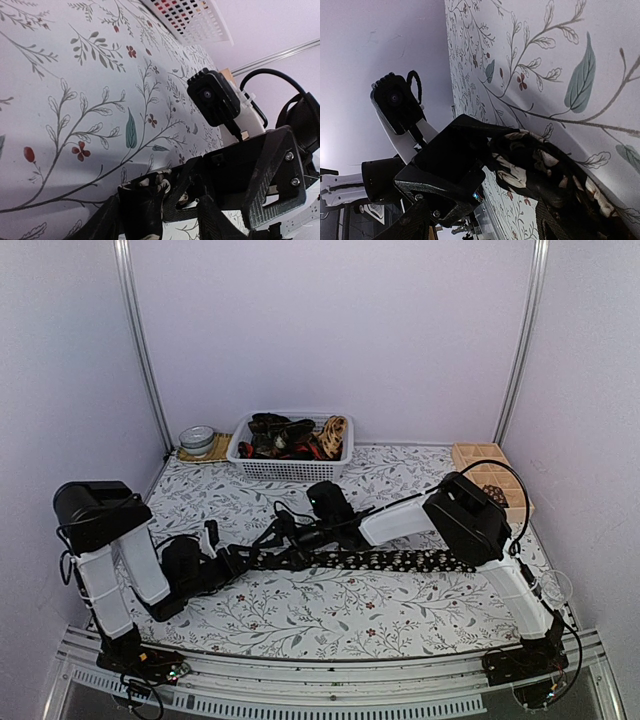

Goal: Roll the ties
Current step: Roll the tie at the center of the board.

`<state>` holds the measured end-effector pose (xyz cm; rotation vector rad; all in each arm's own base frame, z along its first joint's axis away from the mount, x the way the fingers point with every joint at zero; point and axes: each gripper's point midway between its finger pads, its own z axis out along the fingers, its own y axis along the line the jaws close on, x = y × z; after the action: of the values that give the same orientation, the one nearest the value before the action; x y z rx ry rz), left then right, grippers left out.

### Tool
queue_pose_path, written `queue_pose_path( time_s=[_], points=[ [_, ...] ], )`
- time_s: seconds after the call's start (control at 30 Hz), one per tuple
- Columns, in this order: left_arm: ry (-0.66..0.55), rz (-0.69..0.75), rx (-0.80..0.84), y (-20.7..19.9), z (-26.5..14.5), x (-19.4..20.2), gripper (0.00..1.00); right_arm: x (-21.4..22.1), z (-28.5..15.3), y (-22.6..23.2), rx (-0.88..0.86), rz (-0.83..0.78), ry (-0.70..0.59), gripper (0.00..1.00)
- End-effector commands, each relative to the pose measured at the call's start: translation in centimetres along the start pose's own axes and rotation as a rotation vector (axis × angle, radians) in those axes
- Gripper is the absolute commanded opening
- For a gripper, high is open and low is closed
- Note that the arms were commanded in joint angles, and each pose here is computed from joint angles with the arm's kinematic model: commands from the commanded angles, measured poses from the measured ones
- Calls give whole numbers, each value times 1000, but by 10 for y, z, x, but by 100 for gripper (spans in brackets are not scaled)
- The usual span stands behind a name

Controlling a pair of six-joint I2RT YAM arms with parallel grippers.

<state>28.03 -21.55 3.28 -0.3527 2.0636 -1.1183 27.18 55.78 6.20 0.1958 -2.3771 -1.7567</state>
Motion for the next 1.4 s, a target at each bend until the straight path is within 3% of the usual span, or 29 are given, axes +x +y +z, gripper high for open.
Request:
queue_pose_path(
  time_s=[0.0,0.37,0.63,0.87,1.07,1.23,1.37],
  points=[
    [106,-52,-89,33,-9,29,53,-4,5,-60,76,87,-12,73],
    [157,-52,-193,56,-7,42,41,-4,5,-59,75,87,-13,73],
    [174,19,-301,68,-7,38,16,-6,1,-49,56,66,-10,73],
    [177,133,-402,69,-11,23,0,-15,-30,10,-27,-51,-34,76],
    [184,244,-451,57,-15,5,0,-16,-66,59,-3,-192,-87,79],
    [190,279,-408,41,-15,-1,1,-24,-80,47,149,-311,-162,81],
    [218,284,-388,38,-14,4,10,-21,-74,48,131,-325,-146,81]
  ],
)
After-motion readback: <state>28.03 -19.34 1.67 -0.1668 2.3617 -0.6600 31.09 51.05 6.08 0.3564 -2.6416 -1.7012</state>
